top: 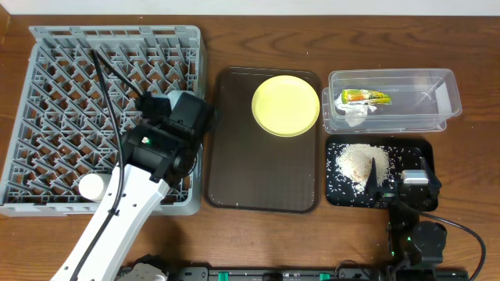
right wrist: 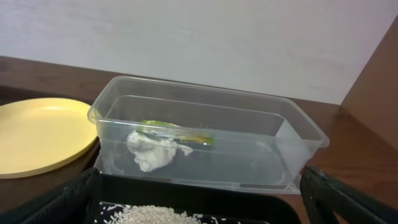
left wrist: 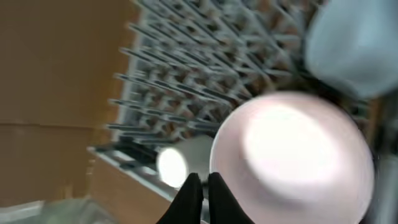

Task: Sort waste into correct bins and load items into the dishwasher
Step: 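Lift the pink-white bowl with the left gripper and carry it into the rack, then release the pink-white bowl in the rack and adjust the left gripper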

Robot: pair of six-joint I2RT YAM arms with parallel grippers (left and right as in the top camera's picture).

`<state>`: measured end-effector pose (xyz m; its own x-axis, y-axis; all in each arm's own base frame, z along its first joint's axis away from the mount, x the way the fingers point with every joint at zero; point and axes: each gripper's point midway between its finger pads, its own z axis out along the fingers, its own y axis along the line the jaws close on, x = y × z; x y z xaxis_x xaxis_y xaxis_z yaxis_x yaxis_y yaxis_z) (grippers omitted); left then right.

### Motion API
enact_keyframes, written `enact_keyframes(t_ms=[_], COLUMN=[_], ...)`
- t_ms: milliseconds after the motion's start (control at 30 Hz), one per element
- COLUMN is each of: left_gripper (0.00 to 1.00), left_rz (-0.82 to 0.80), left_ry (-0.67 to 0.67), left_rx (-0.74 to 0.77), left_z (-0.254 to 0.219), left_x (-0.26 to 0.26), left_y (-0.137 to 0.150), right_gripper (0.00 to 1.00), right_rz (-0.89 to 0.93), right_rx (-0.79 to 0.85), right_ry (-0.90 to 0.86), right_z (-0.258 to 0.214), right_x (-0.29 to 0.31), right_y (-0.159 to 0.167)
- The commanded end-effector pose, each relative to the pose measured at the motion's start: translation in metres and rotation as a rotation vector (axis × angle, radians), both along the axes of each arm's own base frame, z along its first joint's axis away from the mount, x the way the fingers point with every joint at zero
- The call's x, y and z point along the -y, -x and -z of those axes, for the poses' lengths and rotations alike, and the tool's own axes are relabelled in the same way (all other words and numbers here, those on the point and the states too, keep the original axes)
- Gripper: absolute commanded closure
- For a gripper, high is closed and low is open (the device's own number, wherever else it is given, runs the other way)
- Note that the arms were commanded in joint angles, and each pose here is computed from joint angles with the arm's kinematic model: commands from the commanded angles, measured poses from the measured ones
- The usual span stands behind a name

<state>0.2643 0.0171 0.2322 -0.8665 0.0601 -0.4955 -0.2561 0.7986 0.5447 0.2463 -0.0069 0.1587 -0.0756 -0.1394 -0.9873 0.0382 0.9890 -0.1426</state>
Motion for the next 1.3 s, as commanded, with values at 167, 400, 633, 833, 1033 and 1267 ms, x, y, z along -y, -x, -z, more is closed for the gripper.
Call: enact_keyframes(t_ms=[167, 400, 633, 833, 1033, 1267], left_gripper=[0.92, 0.72, 0.53, 0.48, 0.47, 0.47], left_rz=[-0.077, -0.119, -0.228, -0.284, -0.246, -0.217], left_ry=[-0.152, 0.088, 0.433, 0.731, 0.920, 1.049], left_rx=[-0.009, -0.016, 0.111, 0.124, 0.073, -0.055], left_z=[0.013, 0.033, 0.018, 0.020, 0.034, 0.063], left_x=[-0.013, 0.005, -0.016, -0.037, -0.048, -0.050], left_y=[-0.011, -0.007, -0.002, 0.002, -0.002, -0.002], right_gripper=[0.01, 0.01, 0.01, 0.01, 0.01, 0.01], right_rz=[0.011, 0.011, 0.011, 0.010, 0.011, 0.011], right_rx=[0.002, 0.002, 0.002, 0.002, 0.002, 0.002], right_ry=[-0.010, -0.010, -0.010, -0.010, -0.010, -0.010], right_z=[0.000, 0.000, 0.000, 0.000, 0.000, 0.000], right_x=[0.002, 0.002, 0.002, 0.002, 0.002, 0.002], right_y=[0.000, 0.000, 0.000, 0.000, 0.000, 0.000])
